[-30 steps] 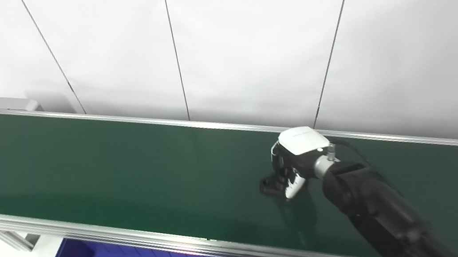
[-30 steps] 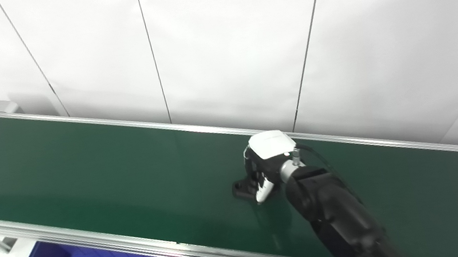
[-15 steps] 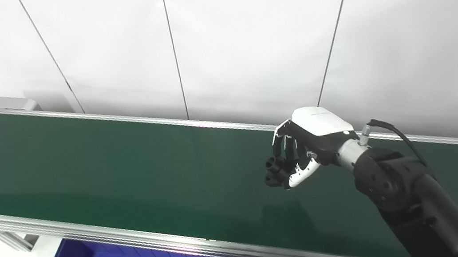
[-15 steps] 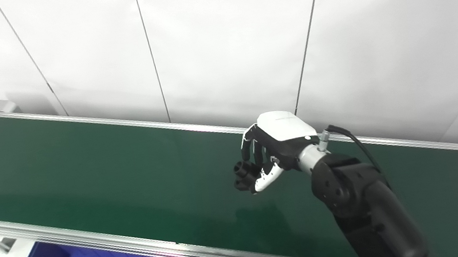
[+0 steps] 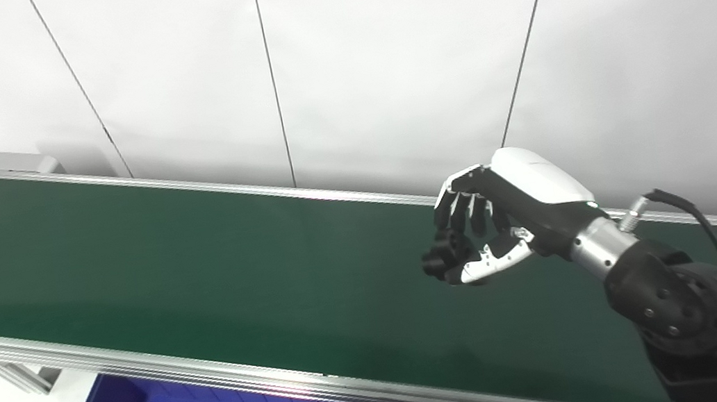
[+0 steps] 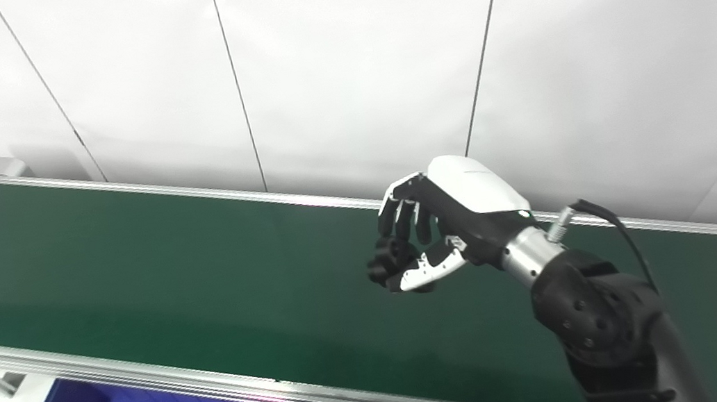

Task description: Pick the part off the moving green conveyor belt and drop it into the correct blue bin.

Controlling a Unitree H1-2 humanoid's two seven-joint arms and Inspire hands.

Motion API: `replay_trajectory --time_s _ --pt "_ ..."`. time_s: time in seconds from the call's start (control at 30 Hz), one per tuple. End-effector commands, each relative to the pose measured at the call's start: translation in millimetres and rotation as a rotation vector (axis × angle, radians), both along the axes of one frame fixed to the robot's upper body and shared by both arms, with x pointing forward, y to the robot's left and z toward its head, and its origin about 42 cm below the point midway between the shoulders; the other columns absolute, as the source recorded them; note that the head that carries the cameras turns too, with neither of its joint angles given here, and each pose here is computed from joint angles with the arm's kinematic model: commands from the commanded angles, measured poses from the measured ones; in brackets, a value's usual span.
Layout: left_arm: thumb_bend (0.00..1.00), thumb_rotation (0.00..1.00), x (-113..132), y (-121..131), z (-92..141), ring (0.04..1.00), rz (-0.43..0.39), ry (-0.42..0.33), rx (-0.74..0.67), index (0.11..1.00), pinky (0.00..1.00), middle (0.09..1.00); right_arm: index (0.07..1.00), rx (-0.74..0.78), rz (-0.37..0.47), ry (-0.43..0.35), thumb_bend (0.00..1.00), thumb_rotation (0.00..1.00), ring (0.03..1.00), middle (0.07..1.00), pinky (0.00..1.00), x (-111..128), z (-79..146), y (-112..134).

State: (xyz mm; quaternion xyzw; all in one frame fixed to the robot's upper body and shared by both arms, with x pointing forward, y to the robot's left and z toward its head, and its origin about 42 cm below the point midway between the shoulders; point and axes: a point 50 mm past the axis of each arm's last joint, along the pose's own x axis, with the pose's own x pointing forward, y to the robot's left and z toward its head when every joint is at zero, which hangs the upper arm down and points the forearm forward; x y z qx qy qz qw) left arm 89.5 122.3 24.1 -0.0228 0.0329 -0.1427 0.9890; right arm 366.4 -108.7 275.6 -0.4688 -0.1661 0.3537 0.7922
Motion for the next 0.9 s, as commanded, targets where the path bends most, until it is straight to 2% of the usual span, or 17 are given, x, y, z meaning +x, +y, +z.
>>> replay_trajectory --time_s 0.0,0.23,0.37,0.5,0.7,0.8,0.87 --pt "0.86 0.72 -0.2 2.1 6.6 0.768 0.000 -0.040 -0.020 0.777 0.69 0.772 0.553 0.092 0.010 -0.029 0.51 0.00 0.347 0.468 0.25 -6.0 17.8 -9.3" --pt "0.86 0.74 -3.4 7.2 10.4 0.768 0.013 -0.045 -0.020 0.777 0.70 0.772 0.554 0.223 0.021 0.090 0.51 0.00 0.362 0.489 0.29 -27.2 17.8 -38.5" --pt "0.89 0.73 -6.7 13.0 15.4 0.784 0.021 -0.041 -0.055 0.788 0.74 0.784 0.563 0.228 0.022 0.119 0.50 0.00 0.355 0.484 0.25 -44.6 18.6 -53.2" --pt "0.90 0.70 -8.7 19.2 18.3 0.797 0.025 -0.039 -0.076 0.799 0.77 0.796 0.563 0.190 0.039 0.134 0.50 0.00 0.350 0.479 0.25 -73.5 15.7 -74.4" --pt "0.90 0.71 -12.0 32.0 23.4 0.818 0.030 -0.043 -0.099 0.820 0.81 0.816 0.556 0.162 0.048 0.214 0.51 0.00 0.351 0.462 0.26 -119.8 7.9 -100.7" --pt "0.89 0.73 -13.2 39.9 27.9 0.822 0.037 -0.058 -0.088 0.827 0.81 0.821 0.555 0.125 0.007 0.236 0.50 0.00 0.348 0.462 0.26 -151.2 0.0 -117.2" --pt "0.90 0.75 -13.3 44.3 29.9 0.825 0.043 -0.066 -0.080 0.834 0.82 0.824 0.556 0.119 -0.018 0.253 0.50 0.00 0.347 0.459 0.25 -162.3 -5.0 -122.0"
